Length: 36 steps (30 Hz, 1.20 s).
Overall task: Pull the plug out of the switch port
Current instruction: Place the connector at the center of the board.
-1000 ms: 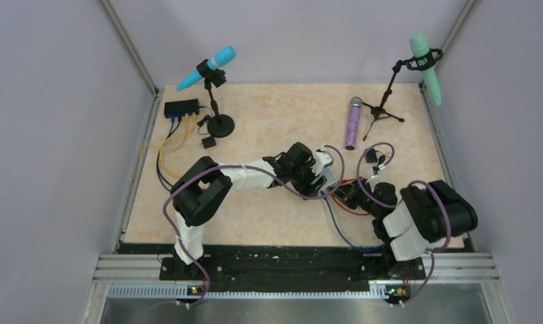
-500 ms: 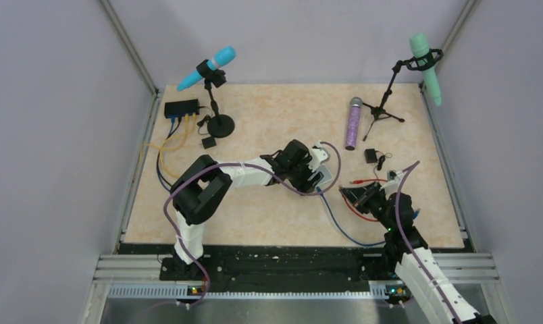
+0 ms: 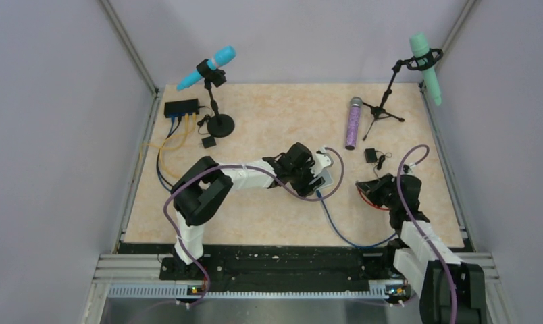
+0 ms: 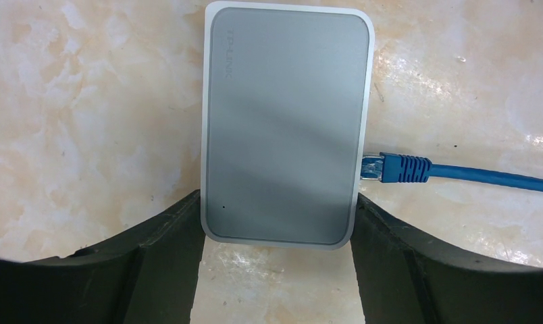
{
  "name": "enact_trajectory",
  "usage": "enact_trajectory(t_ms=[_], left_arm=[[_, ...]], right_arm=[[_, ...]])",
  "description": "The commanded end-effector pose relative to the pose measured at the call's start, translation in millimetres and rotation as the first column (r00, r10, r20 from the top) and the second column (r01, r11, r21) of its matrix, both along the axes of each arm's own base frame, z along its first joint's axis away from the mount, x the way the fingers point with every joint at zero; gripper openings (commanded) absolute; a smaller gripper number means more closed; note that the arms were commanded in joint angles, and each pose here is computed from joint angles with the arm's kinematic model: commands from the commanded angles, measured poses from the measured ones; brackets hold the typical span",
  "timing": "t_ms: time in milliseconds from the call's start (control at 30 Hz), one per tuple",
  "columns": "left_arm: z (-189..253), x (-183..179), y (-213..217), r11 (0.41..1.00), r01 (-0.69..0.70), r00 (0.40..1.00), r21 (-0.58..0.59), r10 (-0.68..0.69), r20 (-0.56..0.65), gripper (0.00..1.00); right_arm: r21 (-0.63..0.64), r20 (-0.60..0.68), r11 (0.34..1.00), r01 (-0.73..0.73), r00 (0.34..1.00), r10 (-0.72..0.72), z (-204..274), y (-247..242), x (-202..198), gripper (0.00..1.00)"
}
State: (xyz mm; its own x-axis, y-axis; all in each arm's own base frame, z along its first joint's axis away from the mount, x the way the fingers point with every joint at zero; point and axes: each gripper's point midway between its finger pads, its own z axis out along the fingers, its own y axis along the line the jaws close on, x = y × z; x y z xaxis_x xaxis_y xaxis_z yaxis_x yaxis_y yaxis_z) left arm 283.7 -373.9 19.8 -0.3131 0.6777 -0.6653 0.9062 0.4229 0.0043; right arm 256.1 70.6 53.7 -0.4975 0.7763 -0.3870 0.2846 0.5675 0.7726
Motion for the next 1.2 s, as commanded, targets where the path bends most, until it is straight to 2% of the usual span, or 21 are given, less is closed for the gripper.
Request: enact_trajectory(t_ms=[0,167,367,433,667,767,800,867,933,967,1067,1167], left_arm=[[-62,-67,58,0.964,0.057,0.971,0.259,0.007,-0.241,0.41],[-61,-67,55,0.963,0.054,0.972,0.264,0.009,-0.233,0.43],[-63,-63,60,0.952,0.021,0.98,0.305,0.041,-0.195,0.45],[-63,-63,61,0.95,0.023,0.98,0.312,0.041,-0.196,0.46],[-59,-57,55,0.958,0.004,0.984,0.286,0.048,-0.173,0.51],[-60,-56,56,0.955,0.002,0.984,0.298,0.051,-0.17,0.62],[-60,-56,55,0.954,-0.001,0.985,0.299,0.053,-0.166,0.63],[-60,-55,56,0.952,-0.006,0.986,0.305,0.056,-0.156,0.63],[-59,-55,56,0.952,-0.009,0.987,0.307,0.058,-0.153,0.64],[-59,-55,55,0.952,-0.009,0.987,0.305,0.058,-0.153,0.64],[-58,-58,56,0.953,-0.006,0.986,0.303,0.056,-0.157,0.64],[-59,-61,59,0.953,-0.006,0.985,0.302,0.058,-0.161,0.64]], right_arm=[[0.063,0.213,0.998,-0.007,0.977,-0.006,54,-1,40,0.0],[0.145,0.3,0.988,0.049,0.949,-0.091,86,-7,57,0.0],[0.092,0.37,0.986,0.141,0.914,-0.165,124,-26,73,0.0],[0.076,0.384,0.989,0.127,0.912,-0.146,134,-26,81,0.0],[0.095,0.297,0.978,0.184,0.933,-0.204,89,-36,93,0.0],[0.128,0.295,0.972,0.197,0.928,-0.226,79,-37,97,0.0],[0.129,0.278,0.971,0.201,0.933,-0.23,73,-37,98,0.01],[0.135,0.256,0.97,0.204,0.938,-0.233,65,-37,101,0.07],[0.137,0.239,0.973,0.183,0.948,-0.212,61,-34,103,0.26],[0.138,0.232,0.977,0.165,0.953,-0.194,60,-31,104,0.31],[0.118,0.25,0.986,0.121,0.957,-0.147,67,-25,100,0.43],[0.046,0.261,0.996,0.075,0.962,-0.085,77,-22,88,0.55]])
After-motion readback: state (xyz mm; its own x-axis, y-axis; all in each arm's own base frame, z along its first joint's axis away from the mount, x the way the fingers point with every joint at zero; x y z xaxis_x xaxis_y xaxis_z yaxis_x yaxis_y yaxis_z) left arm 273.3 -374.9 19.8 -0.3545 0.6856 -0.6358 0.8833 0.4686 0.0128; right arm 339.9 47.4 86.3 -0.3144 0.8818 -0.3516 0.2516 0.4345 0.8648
